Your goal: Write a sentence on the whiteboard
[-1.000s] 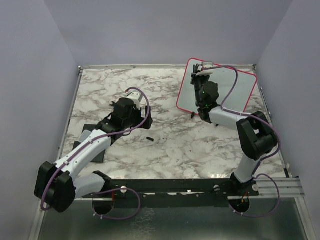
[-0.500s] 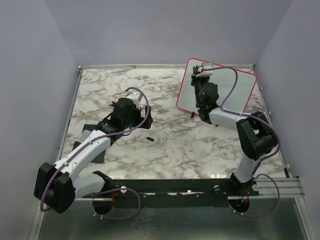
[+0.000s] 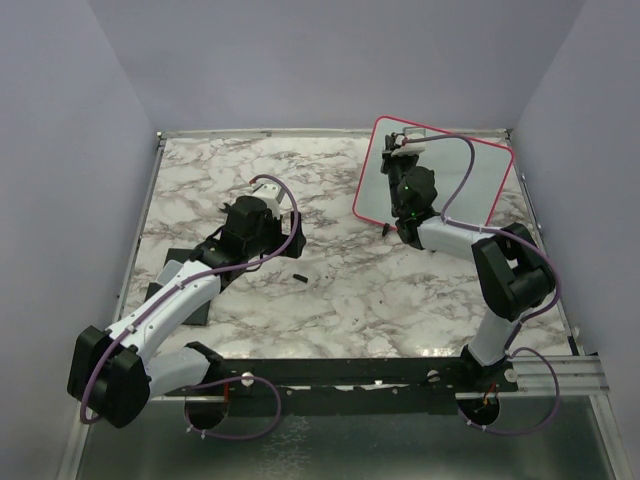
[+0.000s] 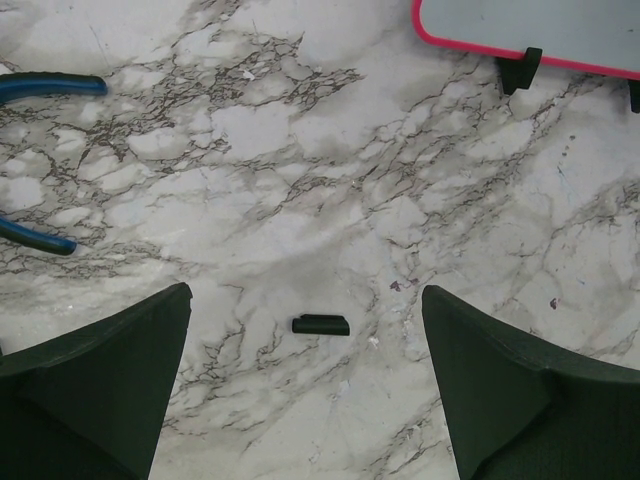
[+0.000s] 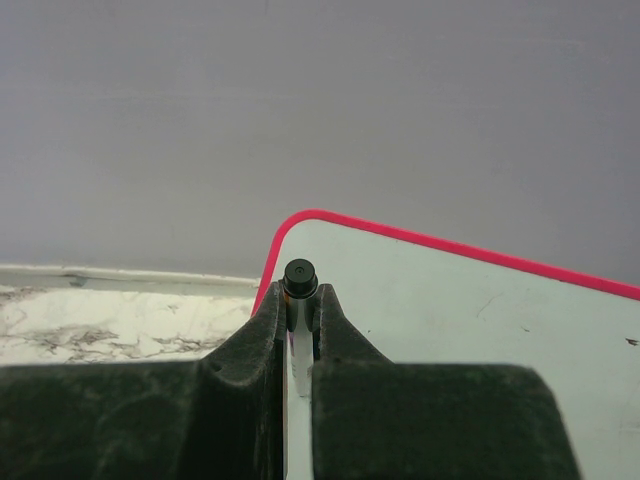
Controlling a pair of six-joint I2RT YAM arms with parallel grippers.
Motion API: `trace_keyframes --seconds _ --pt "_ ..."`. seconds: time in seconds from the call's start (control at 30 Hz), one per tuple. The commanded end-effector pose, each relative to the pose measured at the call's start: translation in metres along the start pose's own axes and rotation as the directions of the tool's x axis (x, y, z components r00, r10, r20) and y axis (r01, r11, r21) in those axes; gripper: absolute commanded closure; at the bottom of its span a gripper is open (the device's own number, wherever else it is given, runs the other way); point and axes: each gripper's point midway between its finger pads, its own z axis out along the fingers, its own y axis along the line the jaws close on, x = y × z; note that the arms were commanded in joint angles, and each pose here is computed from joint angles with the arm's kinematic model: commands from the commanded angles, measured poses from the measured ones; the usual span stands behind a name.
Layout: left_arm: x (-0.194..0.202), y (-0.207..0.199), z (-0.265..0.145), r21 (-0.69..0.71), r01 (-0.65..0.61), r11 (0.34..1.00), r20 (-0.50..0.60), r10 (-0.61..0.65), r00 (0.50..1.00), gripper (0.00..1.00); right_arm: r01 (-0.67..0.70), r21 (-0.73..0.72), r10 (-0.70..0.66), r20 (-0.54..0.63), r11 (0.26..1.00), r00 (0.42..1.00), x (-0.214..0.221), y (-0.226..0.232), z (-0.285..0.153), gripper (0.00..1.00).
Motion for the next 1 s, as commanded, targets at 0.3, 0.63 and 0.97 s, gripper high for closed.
trace_keyframes --seconds 0.3,0.63,0.97 --pt "-0.002 -0.003 -0.003 0.026 -0.005 1.000 0.017 0.004 1.000 0.01 0.004 0.037 -0.004 0.011 0.999 1.000 -0.005 -0.008 -0.010 0.99" --pt "-0.002 -0.003 -0.004 0.028 -0.005 1.000 0.020 0.004 1.000 0.01 0.007 0.059 -0.009 0.024 0.998 1.000 -0.011 -0.014 -0.015 0.99" --pt "-0.002 -0.004 -0.005 0.032 -0.006 0.999 0.022 0.005 1.000 0.01 0.012 0.057 -0.013 0.022 0.998 1.000 -0.012 -0.015 -0.017 0.99"
